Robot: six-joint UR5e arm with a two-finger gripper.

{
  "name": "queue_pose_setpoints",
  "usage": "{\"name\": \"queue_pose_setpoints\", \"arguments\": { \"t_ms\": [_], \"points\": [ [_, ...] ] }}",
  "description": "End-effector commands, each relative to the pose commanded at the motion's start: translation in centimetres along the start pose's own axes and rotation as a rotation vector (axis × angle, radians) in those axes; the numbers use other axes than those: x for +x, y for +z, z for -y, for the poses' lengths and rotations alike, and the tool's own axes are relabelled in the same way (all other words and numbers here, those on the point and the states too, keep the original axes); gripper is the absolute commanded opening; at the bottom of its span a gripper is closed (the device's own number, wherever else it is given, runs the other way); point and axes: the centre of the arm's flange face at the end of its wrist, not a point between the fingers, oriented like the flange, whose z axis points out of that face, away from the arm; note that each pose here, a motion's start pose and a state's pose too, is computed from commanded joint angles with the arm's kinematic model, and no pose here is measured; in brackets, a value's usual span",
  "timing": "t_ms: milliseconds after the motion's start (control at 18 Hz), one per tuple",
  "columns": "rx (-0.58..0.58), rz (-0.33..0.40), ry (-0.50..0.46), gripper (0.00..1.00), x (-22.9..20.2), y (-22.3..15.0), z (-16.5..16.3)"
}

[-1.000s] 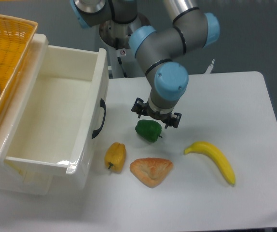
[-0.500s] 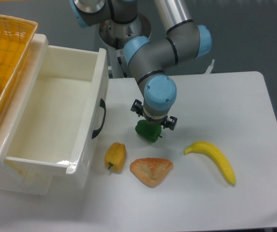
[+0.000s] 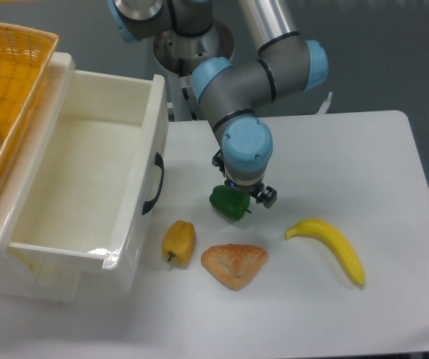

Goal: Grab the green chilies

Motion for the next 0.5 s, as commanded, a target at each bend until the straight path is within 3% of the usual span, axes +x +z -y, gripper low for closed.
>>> {"name": "queue_pose_setpoints", "arguments": {
  "t_ms": [111, 500],
  "points": [
    [-0.044, 0.002, 0.1, 1.0, -0.4, 1.2, 1.3],
    [-0.039, 0.043, 0.194, 1.0, 0.8, 0.6, 4.6]
  ]
}}
